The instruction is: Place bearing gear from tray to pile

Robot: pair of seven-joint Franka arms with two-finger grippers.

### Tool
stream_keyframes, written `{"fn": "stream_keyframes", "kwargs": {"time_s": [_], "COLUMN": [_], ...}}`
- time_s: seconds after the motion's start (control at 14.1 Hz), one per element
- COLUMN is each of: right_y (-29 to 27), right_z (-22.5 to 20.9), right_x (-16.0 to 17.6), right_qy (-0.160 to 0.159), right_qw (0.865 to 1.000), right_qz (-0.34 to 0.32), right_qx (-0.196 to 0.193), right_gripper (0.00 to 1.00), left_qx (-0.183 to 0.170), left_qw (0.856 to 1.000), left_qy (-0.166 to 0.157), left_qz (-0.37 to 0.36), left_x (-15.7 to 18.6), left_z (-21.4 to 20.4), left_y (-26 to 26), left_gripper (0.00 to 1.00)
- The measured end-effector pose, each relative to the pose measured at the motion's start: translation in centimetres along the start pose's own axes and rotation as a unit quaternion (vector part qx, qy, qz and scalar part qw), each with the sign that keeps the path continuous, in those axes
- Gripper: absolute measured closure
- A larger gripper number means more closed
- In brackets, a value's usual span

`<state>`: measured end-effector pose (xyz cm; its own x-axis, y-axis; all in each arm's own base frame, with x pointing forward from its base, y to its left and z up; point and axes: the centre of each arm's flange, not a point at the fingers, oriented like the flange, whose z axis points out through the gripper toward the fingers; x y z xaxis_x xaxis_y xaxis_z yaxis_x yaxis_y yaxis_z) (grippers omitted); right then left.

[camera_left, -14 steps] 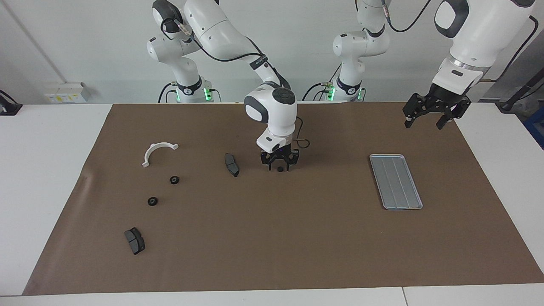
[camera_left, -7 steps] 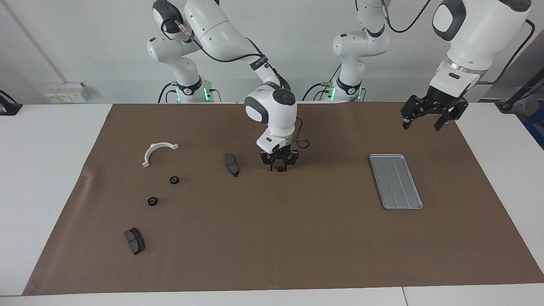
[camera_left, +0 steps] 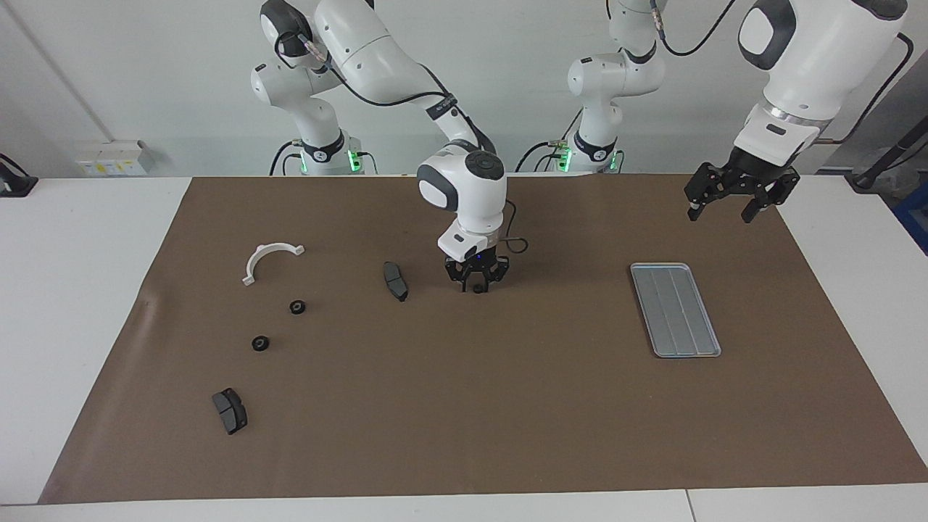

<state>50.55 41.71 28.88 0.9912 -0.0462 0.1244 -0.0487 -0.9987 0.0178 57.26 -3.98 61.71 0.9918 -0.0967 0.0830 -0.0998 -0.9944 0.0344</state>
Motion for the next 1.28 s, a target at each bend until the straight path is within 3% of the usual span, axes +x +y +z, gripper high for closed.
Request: {"fn": "stream_keyframes", "kwargs": {"time_s": [0.21,0.78,0.99,1.28], "right_y": [0.0,2.2,6.7,14.4], "right_z": [-0.1,-2.6,-7.0,-11.3], "right_x": [0.0,2.3,5.0,8.9], "right_qy": [-0.002,-0.006,-0.018,-0.009], "right_qw": [1.000,1.000,0.999,0.999], "right_qz": [0.004,0.028,0.029,0.038], "right_qx": [0.003,-0.003,-0.002,-0.006], "right_gripper": [0.77,0.77,0.77,0.77], "left_qx": [0.000,0.000,0.000,0.000], "left_qw": [1.000,1.000,1.000,1.000], "left_qy": [0.000,0.000,0.000,0.000], "left_qz": [0.000,0.000,0.000,0.000], "left_x": [0.0,0.0,0.0,0.0], "left_z": [0.0,0.0,0.0,0.0], "left_y": [0.0,0.0,0.0,0.0], "left_gripper": [0.00,0.00,0.00,0.00]}}
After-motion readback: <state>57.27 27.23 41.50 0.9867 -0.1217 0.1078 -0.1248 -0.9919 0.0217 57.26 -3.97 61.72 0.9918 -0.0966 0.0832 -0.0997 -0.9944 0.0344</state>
